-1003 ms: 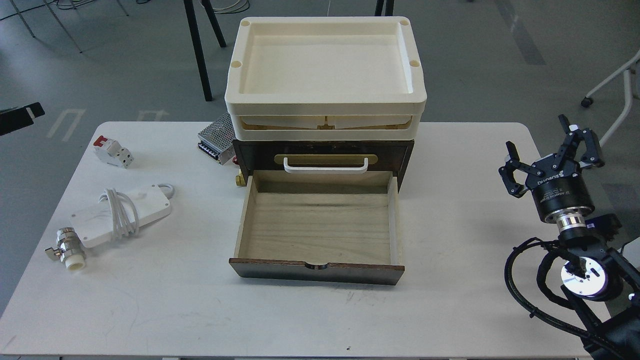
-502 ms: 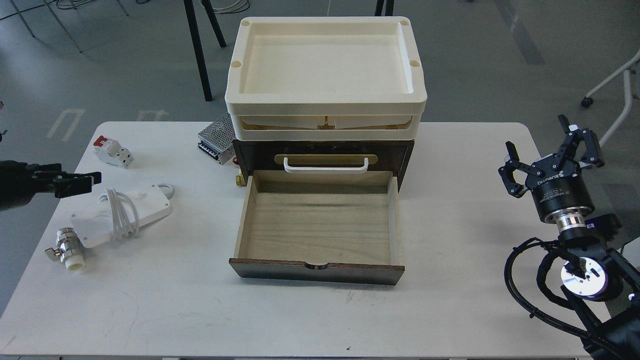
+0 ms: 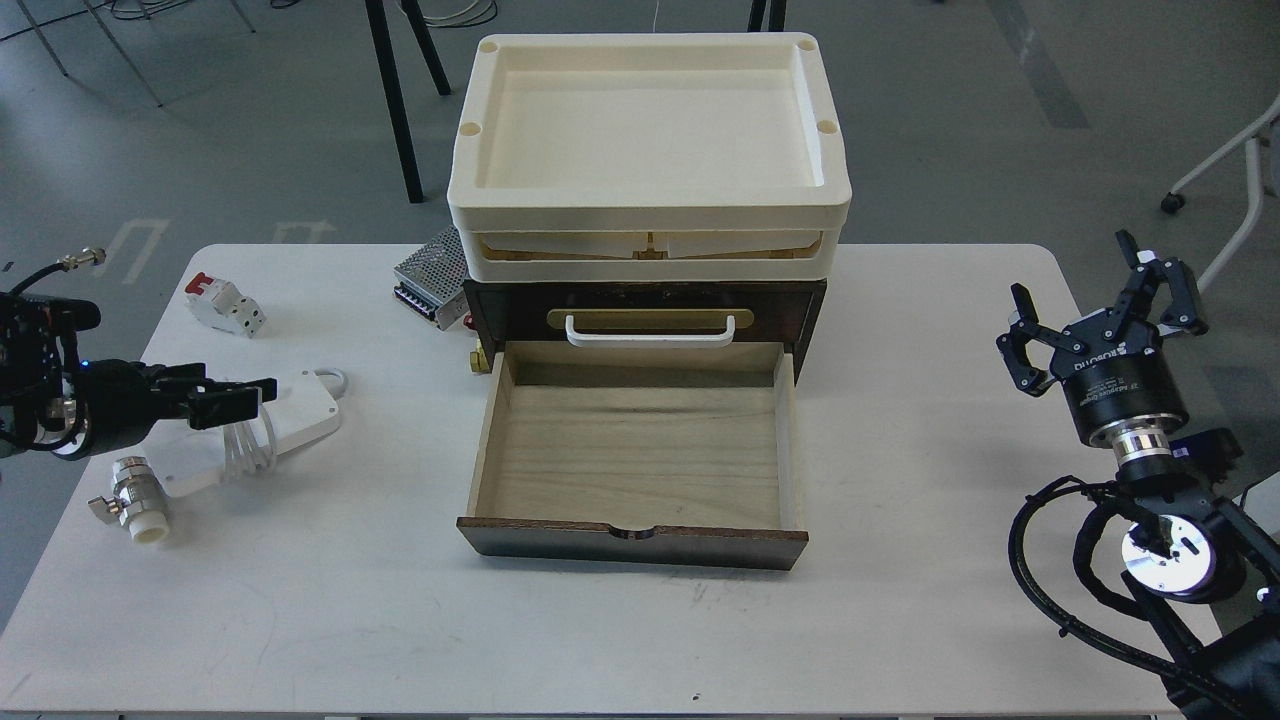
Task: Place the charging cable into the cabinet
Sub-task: 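Lower the left gripper onto the white power brick and close it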
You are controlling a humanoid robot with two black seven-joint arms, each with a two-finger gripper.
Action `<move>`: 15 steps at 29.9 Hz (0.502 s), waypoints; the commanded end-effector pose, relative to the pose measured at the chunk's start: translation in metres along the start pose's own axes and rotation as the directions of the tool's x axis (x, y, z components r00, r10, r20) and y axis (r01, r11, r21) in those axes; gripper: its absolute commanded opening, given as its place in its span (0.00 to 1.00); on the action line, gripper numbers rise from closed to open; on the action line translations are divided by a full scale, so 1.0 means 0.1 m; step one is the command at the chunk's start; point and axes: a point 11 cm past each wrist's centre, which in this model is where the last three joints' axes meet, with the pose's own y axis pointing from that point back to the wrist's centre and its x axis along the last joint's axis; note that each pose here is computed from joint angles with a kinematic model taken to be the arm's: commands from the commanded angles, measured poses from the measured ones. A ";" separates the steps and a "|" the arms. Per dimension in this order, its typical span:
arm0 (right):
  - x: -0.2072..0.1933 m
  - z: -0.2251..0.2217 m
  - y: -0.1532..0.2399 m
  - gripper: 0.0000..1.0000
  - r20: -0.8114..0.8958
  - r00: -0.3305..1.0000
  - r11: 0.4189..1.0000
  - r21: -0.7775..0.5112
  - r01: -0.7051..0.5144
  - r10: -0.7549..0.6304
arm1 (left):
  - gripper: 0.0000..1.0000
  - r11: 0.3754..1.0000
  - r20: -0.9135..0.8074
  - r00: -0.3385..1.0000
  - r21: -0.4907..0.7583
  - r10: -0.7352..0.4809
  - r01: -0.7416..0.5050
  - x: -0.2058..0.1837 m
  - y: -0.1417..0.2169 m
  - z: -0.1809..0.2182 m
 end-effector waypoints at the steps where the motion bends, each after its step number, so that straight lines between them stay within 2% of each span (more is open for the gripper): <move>1: 0.00 0.00 0.00 1.00 0.000 1.000 1.000 0.000 0.000 0.000 | 0.99 0.999 -0.009 0.999 0.016 0.031 -0.031 -0.02 0.00 -0.06; 15: 0.00 0.00 0.00 0.99 0.000 1.000 1.000 0.001 -0.001 0.001 | 0.99 0.996 -0.089 0.994 0.065 0.066 -0.060 -0.28 -0.05 -0.20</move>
